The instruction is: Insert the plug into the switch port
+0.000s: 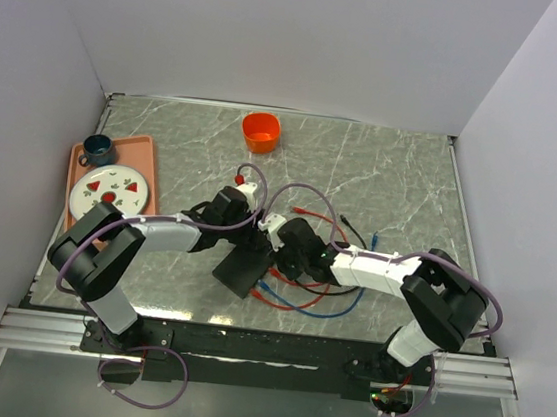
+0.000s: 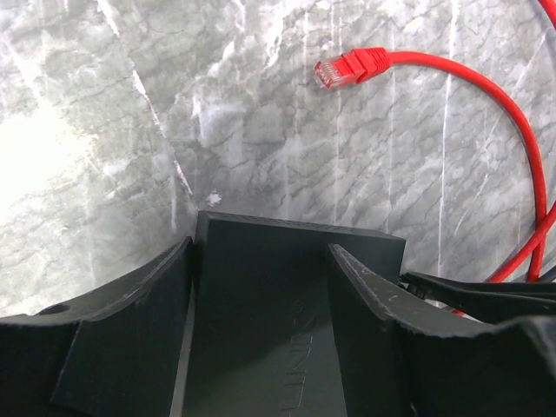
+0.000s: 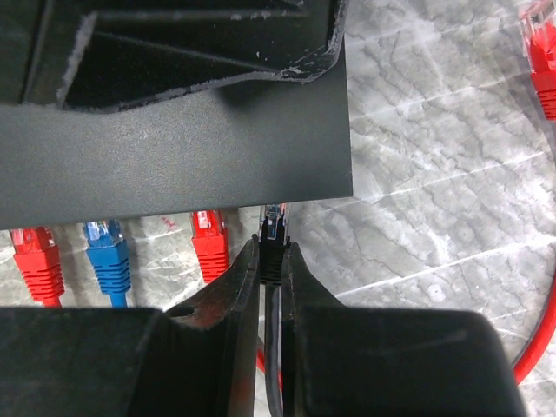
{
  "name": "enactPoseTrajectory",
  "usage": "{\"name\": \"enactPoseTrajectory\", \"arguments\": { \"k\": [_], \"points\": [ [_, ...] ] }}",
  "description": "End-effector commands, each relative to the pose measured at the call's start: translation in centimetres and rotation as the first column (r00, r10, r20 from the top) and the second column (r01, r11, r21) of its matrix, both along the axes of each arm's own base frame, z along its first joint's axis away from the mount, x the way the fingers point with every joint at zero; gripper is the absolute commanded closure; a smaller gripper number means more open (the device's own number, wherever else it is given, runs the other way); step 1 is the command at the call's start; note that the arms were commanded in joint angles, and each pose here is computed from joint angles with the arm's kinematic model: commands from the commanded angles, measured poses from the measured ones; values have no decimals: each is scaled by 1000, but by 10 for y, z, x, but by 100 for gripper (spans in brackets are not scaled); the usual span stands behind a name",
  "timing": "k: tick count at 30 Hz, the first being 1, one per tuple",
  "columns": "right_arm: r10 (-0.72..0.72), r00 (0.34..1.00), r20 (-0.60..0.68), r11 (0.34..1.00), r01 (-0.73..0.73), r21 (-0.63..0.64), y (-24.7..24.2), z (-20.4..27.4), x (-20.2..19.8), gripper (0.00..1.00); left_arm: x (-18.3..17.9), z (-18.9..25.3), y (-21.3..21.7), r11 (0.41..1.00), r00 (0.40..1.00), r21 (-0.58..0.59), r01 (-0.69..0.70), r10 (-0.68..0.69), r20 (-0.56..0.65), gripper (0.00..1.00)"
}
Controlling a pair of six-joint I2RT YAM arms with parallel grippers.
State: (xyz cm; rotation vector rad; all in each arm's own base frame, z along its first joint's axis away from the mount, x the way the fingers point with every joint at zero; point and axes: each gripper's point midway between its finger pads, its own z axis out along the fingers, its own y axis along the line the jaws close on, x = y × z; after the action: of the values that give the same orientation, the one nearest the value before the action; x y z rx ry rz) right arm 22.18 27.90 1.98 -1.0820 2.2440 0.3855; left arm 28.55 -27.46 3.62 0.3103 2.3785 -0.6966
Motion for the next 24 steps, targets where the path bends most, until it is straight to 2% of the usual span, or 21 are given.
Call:
{"name": "enactPoseTrajectory", "arguments": {
  "k": [1,11,24],
  "points": [
    [47,981,189,943,-105,315,82,90,41,100,-80,32,-66,910,931,-243,336,-360,-62,36],
    [7,988,153,949,-55,312,80,101,50,100,-84,64,-74,880,917,-269,392,-397,39,37],
    [-122,977,175,928,50,368,70,104,67,100,-121,38,-87,862,896,-321,392,-437,-79,44]
  ]
}}
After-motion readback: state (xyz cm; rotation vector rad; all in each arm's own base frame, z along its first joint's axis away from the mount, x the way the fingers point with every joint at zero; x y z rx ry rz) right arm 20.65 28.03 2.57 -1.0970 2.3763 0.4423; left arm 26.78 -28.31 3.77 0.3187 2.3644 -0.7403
